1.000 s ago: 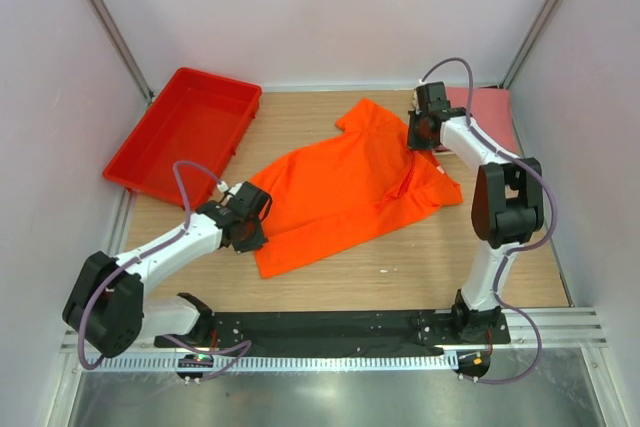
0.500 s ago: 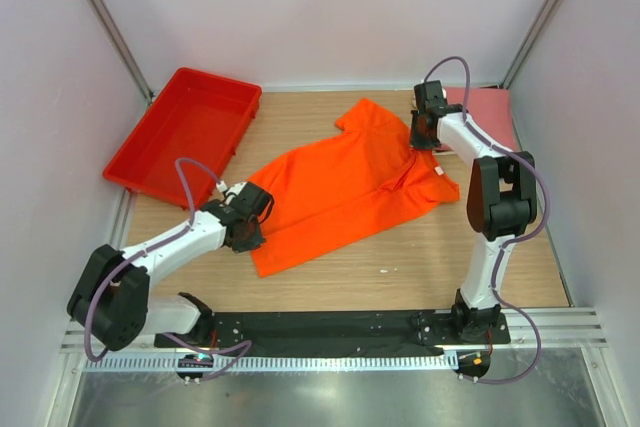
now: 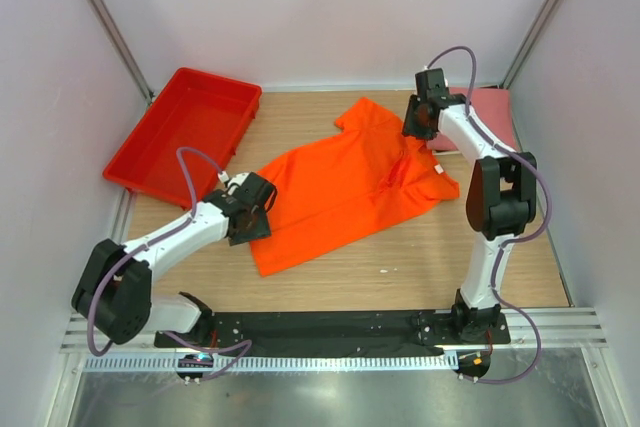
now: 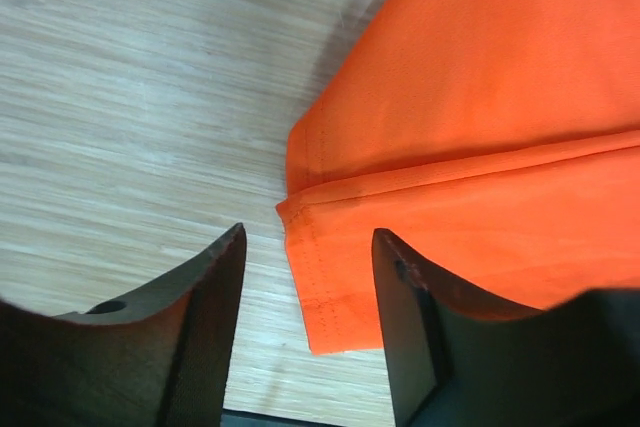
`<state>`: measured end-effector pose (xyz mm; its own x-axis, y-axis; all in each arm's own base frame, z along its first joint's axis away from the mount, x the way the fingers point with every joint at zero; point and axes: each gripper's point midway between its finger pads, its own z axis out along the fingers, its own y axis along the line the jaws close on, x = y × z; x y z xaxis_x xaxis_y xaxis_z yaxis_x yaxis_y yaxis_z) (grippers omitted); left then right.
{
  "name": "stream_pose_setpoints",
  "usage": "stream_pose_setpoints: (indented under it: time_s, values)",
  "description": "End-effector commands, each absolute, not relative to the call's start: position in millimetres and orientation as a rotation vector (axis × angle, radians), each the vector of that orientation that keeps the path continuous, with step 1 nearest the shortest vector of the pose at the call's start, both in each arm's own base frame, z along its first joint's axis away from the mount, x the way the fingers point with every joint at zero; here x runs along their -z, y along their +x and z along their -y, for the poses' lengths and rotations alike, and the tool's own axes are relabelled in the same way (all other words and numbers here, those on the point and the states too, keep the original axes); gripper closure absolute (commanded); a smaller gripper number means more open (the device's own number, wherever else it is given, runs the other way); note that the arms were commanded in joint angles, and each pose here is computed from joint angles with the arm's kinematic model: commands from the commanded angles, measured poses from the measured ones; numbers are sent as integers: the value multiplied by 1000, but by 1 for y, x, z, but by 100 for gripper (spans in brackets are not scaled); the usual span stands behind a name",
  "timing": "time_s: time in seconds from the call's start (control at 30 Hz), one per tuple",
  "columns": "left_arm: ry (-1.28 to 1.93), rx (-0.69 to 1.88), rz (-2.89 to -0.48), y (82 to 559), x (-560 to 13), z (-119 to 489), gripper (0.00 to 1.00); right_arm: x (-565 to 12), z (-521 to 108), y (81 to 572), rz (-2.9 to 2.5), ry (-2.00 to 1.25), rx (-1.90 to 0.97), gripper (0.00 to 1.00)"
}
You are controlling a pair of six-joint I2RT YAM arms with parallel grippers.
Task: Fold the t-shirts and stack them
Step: Fold the tshirt
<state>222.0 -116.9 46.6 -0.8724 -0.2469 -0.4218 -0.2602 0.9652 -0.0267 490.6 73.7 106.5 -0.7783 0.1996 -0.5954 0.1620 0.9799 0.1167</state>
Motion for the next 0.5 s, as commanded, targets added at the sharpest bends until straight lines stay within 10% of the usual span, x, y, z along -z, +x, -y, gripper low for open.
stream_pose_setpoints:
  time_s: [0.0, 0.47]
  values:
    - [-350, -52, -2610, 233, -72, 114, 45, -142, -70, 486, -2432, 390, -71, 58]
    - [-215, 474, -2679, 219, -51, 192, 46, -126, 8, 371, -2369, 940, 3, 55]
